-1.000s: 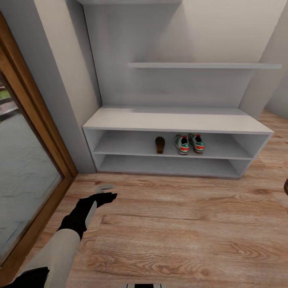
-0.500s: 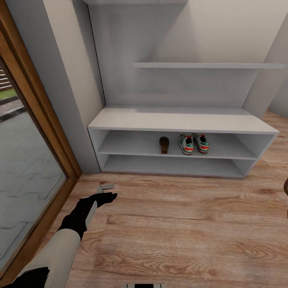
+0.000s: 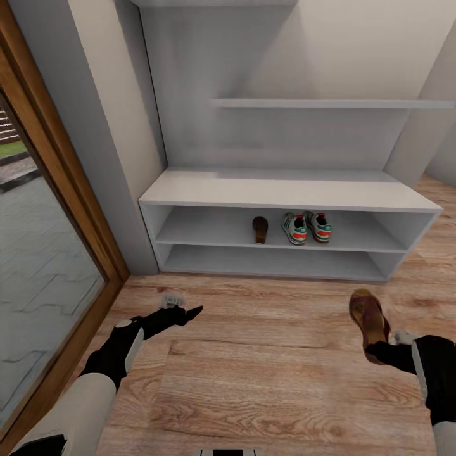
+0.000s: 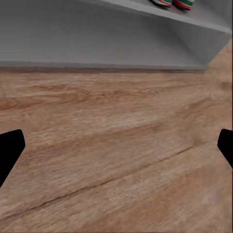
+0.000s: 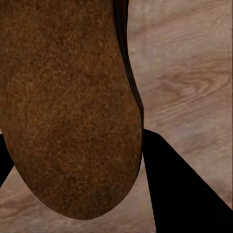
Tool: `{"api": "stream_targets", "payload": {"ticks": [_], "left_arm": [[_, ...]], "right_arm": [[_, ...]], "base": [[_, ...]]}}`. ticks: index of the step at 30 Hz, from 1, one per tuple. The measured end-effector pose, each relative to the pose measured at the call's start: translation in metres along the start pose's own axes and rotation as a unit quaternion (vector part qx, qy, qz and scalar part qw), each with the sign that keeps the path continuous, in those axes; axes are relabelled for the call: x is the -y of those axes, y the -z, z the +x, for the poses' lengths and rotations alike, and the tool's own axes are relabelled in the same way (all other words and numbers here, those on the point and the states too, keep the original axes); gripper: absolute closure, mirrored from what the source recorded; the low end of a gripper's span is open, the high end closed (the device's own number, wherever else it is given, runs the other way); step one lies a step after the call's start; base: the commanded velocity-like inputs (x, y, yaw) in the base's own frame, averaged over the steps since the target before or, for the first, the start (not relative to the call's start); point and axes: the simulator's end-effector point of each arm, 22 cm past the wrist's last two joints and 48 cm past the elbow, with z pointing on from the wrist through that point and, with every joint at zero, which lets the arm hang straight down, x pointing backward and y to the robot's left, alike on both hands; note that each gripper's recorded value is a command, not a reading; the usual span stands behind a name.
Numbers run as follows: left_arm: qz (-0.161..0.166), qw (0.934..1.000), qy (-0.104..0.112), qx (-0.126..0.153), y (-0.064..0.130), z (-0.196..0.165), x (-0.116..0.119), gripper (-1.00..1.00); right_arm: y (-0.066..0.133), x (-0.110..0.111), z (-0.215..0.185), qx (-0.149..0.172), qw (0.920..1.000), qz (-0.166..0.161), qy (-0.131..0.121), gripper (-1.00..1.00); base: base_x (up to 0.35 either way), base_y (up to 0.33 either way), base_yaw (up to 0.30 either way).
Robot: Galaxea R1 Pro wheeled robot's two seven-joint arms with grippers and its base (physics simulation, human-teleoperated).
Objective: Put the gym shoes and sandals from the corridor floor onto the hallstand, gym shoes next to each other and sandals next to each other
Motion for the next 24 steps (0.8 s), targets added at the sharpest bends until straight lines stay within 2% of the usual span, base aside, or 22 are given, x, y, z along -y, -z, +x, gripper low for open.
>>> {"api": "stream_targets", "payload": {"ticks": [1,2,3,4,5,6,8,12,14,16,18,19,24], "left_arm": [[0.014,0.9999,-0.003,0.002,0.001,0.000,0.005,-1.00],[0.042,0.9991,-0.008,0.005,0.004,0.000,0.015,-1.00],[0.070,0.9974,-0.015,0.008,0.009,0.001,0.025,-1.00],[0.111,0.9935,-0.022,0.010,0.015,0.002,0.041,-1.00],[0.139,0.9899,-0.026,0.012,0.019,0.002,0.052,-1.00],[0.152,0.9879,-0.028,0.013,0.021,0.002,0.057,-1.00],[0.201,0.9790,-0.033,0.014,0.030,0.003,0.076,-1.00],[0.260,0.9649,-0.038,0.013,0.043,0.005,0.098,-1.00],[0.274,0.9607,-0.041,0.010,0.051,0.006,0.100,-1.00],[0.282,0.9583,-0.044,0.007,0.059,0.007,0.096,-1.00],[0.293,0.9551,-0.046,0.004,0.066,0.008,0.096,-1.00],[0.305,0.9511,-0.048,0.002,0.072,0.008,0.097,-1.00],[0.322,0.9453,-0.053,-0.002,0.080,0.010,0.100,-1.00]], "right_arm": [[-0.004,-0.018,0.006,-0.009,0.9997,-0.008,0.021,1.00],[-0.011,-0.041,0.017,-0.023,0.9975,-0.009,0.066,1.00],[-0.014,-0.079,0.030,-0.035,0.9944,-0.037,0.093,1.00],[-0.017,-0.111,0.045,-0.045,0.9887,-0.047,0.135,1.00],[-0.017,-0.140,0.057,-0.052,0.9854,-0.070,0.146,1.00],[-0.017,-0.147,0.061,-0.053,0.9837,-0.067,0.158,1.00],[-0.014,-0.193,0.081,-0.064,0.9786,-0.102,0.167,1.00],[-0.011,-0.231,0.105,-0.080,0.9726,-0.124,0.180,1.00],[-0.011,-0.243,0.113,-0.089,0.9704,-0.132,0.182,1.00],[-0.007,-0.253,0.100,-0.080,0.9703,-0.137,0.183,1.00],[-0.002,-0.260,0.085,-0.069,0.9706,-0.140,0.183,1.00],[0.001,-0.265,0.076,-0.062,0.9707,-0.144,0.182,1.00],[0.004,-0.269,0.067,-0.055,0.9707,-0.146,0.182,1.00]], "base": [[0.000,0.000,0.000],[0.000,0.000,0.000],[0.000,0.000,0.000],[0.000,0.000,0.000],[0.000,0.000,0.000],[0.000,0.000,0.000],[0.000,0.000,0.000],[0.000,0.000,0.000],[0.000,0.000,0.000],[0.000,0.000,0.000],[0.000,0.000,0.000],[0.000,0.000,0.000],[0.000,0.000,0.000]]}}
